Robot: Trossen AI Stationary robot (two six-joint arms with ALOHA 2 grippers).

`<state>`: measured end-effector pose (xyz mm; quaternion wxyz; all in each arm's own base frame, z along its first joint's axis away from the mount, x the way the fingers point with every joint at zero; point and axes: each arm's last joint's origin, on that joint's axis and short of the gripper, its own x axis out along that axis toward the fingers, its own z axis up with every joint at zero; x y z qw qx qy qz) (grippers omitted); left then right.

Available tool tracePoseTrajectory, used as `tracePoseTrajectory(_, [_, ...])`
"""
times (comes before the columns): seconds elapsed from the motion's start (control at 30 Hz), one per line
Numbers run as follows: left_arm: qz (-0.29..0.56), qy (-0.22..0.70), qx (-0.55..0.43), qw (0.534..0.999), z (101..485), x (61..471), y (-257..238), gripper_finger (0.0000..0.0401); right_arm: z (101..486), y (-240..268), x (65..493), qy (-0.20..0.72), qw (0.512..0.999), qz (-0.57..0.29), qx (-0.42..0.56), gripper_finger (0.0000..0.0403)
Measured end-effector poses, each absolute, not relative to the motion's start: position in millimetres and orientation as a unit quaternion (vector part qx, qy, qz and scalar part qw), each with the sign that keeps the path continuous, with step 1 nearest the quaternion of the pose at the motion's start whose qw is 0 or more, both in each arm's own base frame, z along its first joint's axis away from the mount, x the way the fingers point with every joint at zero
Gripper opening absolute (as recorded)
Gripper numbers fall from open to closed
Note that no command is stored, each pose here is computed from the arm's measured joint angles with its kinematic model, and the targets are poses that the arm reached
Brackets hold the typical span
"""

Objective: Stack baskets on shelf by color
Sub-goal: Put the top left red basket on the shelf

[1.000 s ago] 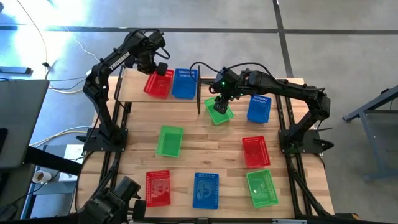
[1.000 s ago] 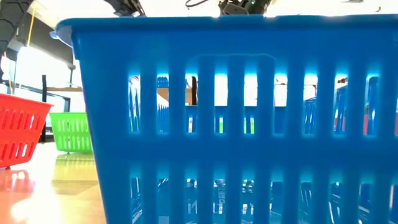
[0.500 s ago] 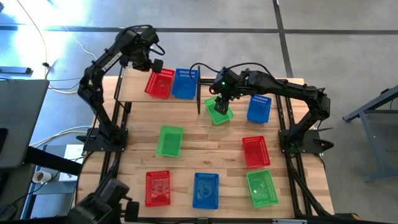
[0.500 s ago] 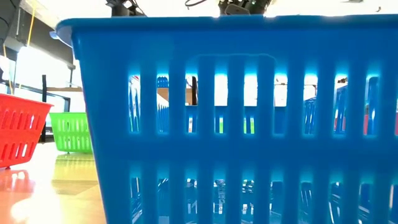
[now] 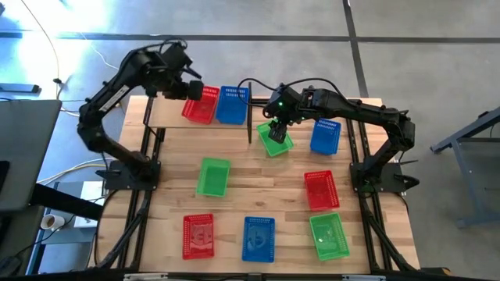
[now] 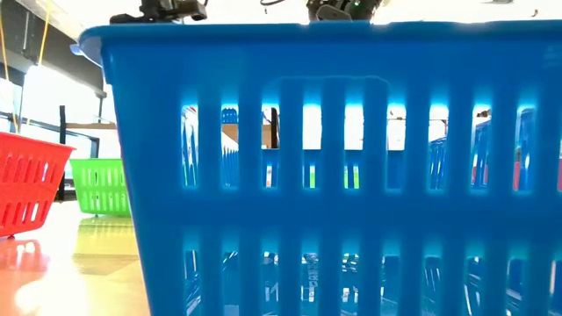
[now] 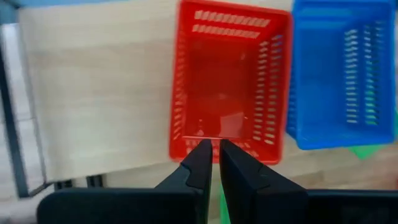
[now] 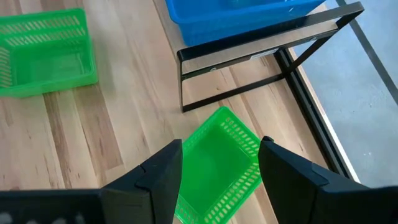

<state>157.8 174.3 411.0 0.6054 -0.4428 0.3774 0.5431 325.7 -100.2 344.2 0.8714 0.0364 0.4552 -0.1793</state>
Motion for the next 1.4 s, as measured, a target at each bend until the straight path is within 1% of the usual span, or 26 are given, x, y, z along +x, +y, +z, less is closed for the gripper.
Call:
tracePoseTrajectory(0.2, [0.573,0.385,-0.445,0.570,390,155,153,0.0023,344,-100,326,0.453,0.872,-0.181,0.039,0.0195])
tracePoseTrajectory(0.47, [0.643,0.375,-0.412,0.525,371,151,156,0.0023,345,-100,327,0.448,0.875,-0.181,0.039,0.0195])
tracePoseTrajectory(0.93, [0.635,0.405,-0.434,0.495,327,156,168,0.0023,345,-100,327,0.446,0.876,-0.182,0.039,0.0195])
tracePoseTrajectory(1.13, [0.634,0.404,-0.436,0.495,321,156,170,0.0023,345,-100,327,0.446,0.876,-0.182,0.039,0.0195])
tracePoseTrajectory(1.4, [0.604,0.404,-0.456,0.515,321,160,171,0.0023,345,-100,327,0.445,0.876,-0.182,0.039,0.0195])
